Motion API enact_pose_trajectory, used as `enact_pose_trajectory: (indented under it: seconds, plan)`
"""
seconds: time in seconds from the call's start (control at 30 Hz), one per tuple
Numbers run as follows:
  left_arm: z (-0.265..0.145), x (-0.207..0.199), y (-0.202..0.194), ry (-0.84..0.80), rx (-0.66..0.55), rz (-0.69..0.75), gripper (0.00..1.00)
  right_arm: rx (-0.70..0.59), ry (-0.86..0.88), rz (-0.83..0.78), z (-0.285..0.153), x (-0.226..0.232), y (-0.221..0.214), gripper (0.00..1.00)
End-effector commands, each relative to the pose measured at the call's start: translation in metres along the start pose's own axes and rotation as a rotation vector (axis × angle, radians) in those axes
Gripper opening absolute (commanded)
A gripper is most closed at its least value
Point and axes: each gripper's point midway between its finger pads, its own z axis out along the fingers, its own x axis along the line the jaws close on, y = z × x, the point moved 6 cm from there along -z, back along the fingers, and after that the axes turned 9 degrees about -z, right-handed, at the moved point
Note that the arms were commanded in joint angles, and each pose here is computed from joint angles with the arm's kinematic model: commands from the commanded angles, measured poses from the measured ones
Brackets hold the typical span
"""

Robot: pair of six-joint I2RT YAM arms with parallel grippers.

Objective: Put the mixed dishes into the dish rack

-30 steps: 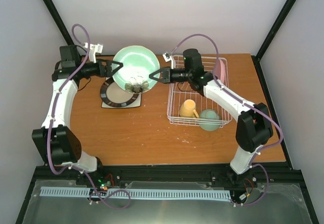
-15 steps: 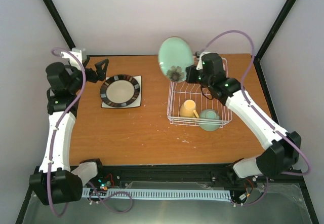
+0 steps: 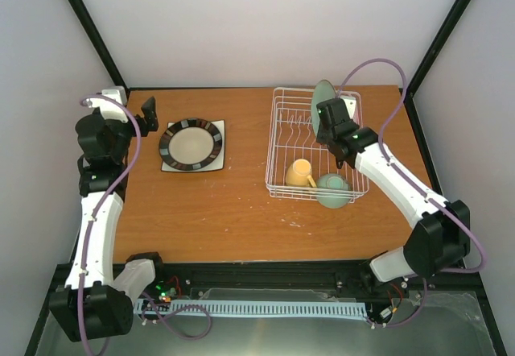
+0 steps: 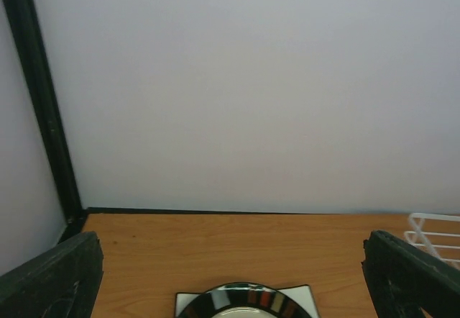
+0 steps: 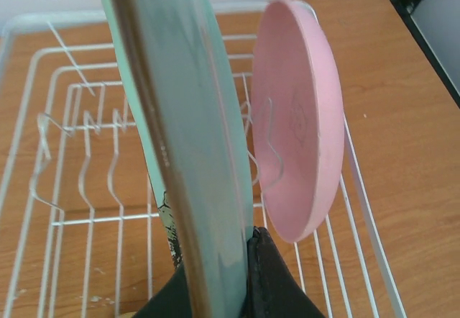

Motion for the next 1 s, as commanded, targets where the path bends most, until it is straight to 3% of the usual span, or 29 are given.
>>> enact_pose_trajectory:
  seconds: [0.0, 0.2, 0.47, 0.73, 0.97]
  plan:
    - [-0.003, 0.011, 0.012, 0.120, -0.024, 0.054, 1.00, -0.088, -0.075, 0.110, 0.004, -0.011, 0.014, 0.03]
    - [-0.002, 0.017, 0.005, 0.152, -0.015, 0.057, 1.00, -0.067, -0.174, 0.123, 0.019, -0.023, 0.010, 0.03]
    - [0.002, 0.020, 0.002, 0.163, -0.009, 0.065, 1.00, -0.051, -0.183, 0.164, 0.034, -0.030, 0.008, 0.03]
    - [0.007, 0.020, 0.002, 0.156, 0.003, 0.064, 1.00, -0.165, -0.164, 0.225, 0.008, -0.045, 0.026, 0.03]
    - [0.005, 0.019, 0.003, 0.154, -0.001, 0.068, 1.00, -0.157, -0.182, 0.230, 0.009, -0.056, 0.027, 0.03]
